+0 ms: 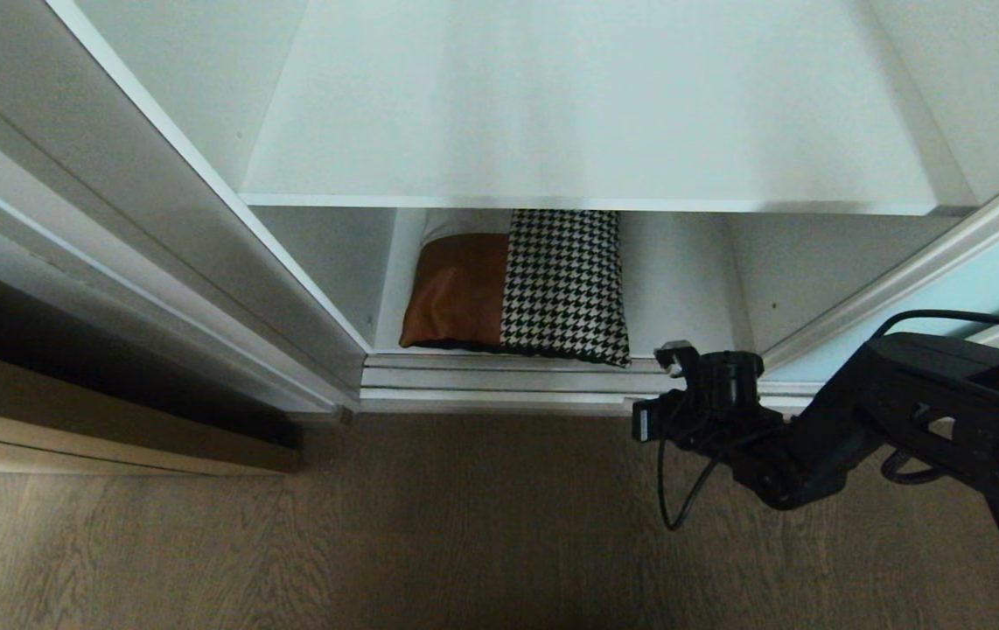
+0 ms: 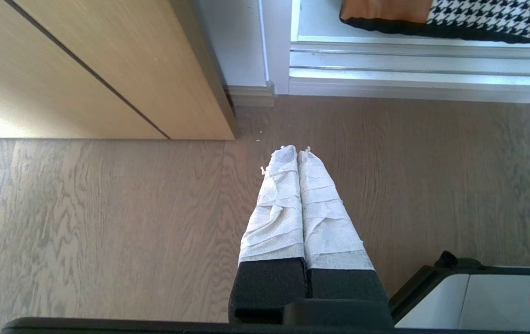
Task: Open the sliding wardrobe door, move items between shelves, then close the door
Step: Place the pillow on the higher shelf
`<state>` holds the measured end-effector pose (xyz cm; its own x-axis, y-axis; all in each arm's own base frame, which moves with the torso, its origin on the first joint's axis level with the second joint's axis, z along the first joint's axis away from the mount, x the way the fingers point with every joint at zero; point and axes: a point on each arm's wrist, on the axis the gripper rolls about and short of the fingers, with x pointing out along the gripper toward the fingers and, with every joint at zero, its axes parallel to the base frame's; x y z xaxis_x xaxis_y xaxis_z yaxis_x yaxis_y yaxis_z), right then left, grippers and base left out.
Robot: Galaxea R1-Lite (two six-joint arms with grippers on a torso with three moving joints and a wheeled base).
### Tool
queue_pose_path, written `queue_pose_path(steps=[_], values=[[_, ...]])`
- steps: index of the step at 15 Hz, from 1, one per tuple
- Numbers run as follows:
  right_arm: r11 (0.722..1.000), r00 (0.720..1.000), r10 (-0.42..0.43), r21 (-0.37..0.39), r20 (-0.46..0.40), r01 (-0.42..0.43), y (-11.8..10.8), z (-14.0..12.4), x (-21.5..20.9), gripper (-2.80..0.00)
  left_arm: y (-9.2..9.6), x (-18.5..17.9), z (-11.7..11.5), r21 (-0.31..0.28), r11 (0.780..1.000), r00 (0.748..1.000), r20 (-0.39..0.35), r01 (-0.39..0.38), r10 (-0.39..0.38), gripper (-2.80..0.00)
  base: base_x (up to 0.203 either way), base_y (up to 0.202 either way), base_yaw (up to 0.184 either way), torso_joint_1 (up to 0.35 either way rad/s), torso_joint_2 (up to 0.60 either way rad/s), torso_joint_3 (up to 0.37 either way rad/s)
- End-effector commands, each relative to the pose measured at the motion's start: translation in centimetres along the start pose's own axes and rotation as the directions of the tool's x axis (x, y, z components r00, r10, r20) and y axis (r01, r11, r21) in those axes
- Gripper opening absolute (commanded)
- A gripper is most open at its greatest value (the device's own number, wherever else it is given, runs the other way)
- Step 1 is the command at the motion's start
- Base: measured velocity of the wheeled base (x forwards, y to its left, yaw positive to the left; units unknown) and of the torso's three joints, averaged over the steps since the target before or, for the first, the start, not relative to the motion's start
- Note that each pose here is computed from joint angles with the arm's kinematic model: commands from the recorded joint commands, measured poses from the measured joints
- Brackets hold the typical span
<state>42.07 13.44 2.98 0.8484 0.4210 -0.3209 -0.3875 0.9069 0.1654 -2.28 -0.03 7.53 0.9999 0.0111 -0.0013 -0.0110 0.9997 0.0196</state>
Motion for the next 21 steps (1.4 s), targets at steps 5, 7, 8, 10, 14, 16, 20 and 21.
queue_pose_path(steps=[5,7,8,10,14,16,20,21], values=[[0.999,0.998,-0.035,-0.007,0.045,0.036,-0.3,1.4,1.1,-2.80,0.0,0.0,0.0,0.000,1.000,1.000,-0.001,0.000,0.000,-2.80,0.000,0.000,0.000,0.000,0.00,0.000],[0.999,0.997,-0.045,-0.027,0.068,0.047,-0.6,2.1,1.3,0.00,0.0,0.0,0.0,0.000,1.000,1.000,-0.002,0.000,0.000,-2.80,0.000,0.000,0.000,0.000,0.00,0.000],[0.998,0.995,-0.053,-0.033,0.086,0.056,-0.7,2.5,1.6,0.00,0.0,0.0,0.0,0.000,1.000,1.000,-0.002,-0.001,0.001,-2.80,0.000,0.000,0.000,0.000,0.00,0.000],[0.998,0.993,-0.053,-0.031,0.103,0.056,-0.6,2.7,1.5,0.00,0.0,0.0,0.0,0.000,1.000,1.000,0.000,0.000,0.000,-2.80,0.000,0.000,0.000,0.000,0.00,0.000],[1.000,0.993,0.012,0.001,0.121,-0.012,-0.5,3.0,2.4,0.00,0.0,0.0,0.0,0.000,1.000,1.000,-0.002,-0.001,0.001,-2.80,0.000,0.000,0.000,0.000,0.00,0.000],[1.000,0.990,0.014,-0.008,0.140,-0.013,-1.0,2.6,4.0,0.00,0.0,0.0,0.0,0.000,1.000,1.000,0.000,0.000,0.000,-2.80,0.000,0.000,0.000,0.000,0.00,0.000],[0.999,0.982,0.002,-0.032,0.191,0.004,-2.2,2.0,7.2,0.00,0.0,0.0,0.0,0.000,1.000,1.000,-0.002,0.000,0.000,-2.80,0.000,0.000,0.000,0.000,0.00,0.000],[0.997,0.979,-0.015,-0.074,0.204,0.031,-3.1,2.0,7.6,0.00,0.0,0.0,0.0,0.000,1.000,1.000,0.000,0.000,0.000,-2.80,0.000,0.000,0.000,0.000,0.00,0.000]])
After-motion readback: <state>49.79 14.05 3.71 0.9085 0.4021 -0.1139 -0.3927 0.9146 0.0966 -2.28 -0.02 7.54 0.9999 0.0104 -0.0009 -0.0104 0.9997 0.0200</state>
